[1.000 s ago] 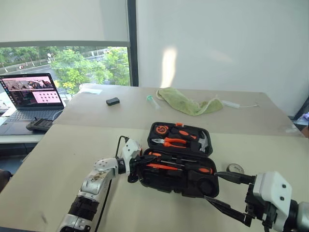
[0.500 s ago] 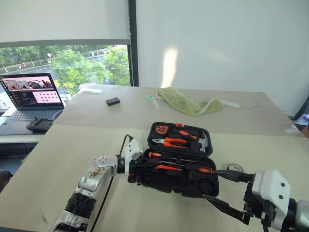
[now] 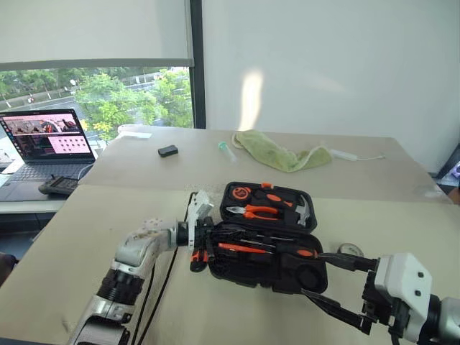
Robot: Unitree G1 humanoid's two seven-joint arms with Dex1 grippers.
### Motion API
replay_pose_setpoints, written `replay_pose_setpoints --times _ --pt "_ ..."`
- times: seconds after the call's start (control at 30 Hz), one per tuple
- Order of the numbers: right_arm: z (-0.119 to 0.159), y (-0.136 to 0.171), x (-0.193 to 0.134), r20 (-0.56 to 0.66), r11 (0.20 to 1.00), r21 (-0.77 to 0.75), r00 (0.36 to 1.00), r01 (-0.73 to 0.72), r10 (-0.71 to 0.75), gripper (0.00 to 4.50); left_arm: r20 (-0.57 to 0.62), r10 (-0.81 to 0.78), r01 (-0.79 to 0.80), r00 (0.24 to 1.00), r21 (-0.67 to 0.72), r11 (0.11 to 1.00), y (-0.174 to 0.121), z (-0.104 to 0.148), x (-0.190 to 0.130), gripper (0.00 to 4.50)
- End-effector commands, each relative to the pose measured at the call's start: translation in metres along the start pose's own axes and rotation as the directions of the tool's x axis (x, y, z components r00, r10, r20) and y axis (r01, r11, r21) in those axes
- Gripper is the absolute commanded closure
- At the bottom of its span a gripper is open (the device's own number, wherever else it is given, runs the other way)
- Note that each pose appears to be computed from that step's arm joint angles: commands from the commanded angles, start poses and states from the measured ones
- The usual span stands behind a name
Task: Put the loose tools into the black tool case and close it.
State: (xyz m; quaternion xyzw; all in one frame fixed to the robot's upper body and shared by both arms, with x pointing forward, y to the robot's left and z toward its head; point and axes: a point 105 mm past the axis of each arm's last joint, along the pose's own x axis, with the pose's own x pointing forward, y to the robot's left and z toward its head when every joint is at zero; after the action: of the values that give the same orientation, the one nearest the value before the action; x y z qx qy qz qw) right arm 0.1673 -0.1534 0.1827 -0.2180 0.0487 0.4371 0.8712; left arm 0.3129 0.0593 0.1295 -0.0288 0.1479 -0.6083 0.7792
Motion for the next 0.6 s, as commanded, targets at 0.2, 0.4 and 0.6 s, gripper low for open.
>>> replay_pose_setpoints --times 0.2,0.4,0.6 --pt "0.006 0.001 0.001 0.012 1.000 -0.026 1.000 -0.010 0.010 0.76 -0.192 0.105 -0.097 0.976 0.049 0.994 0.007 -0.025 0.004 4.42" --pt "0.005 0.002 0.001 0.011 1.000 -0.021 1.000 -0.009 0.009 0.76 -0.167 0.105 -0.105 0.980 0.008 0.994 0.008 -0.038 0.002 4.42" --pt "0.004 0.003 0.001 0.009 1.000 -0.016 1.000 -0.017 0.018 0.76 -0.278 0.110 -0.113 0.954 0.004 0.994 0.001 -0.065 -0.002 4.42"
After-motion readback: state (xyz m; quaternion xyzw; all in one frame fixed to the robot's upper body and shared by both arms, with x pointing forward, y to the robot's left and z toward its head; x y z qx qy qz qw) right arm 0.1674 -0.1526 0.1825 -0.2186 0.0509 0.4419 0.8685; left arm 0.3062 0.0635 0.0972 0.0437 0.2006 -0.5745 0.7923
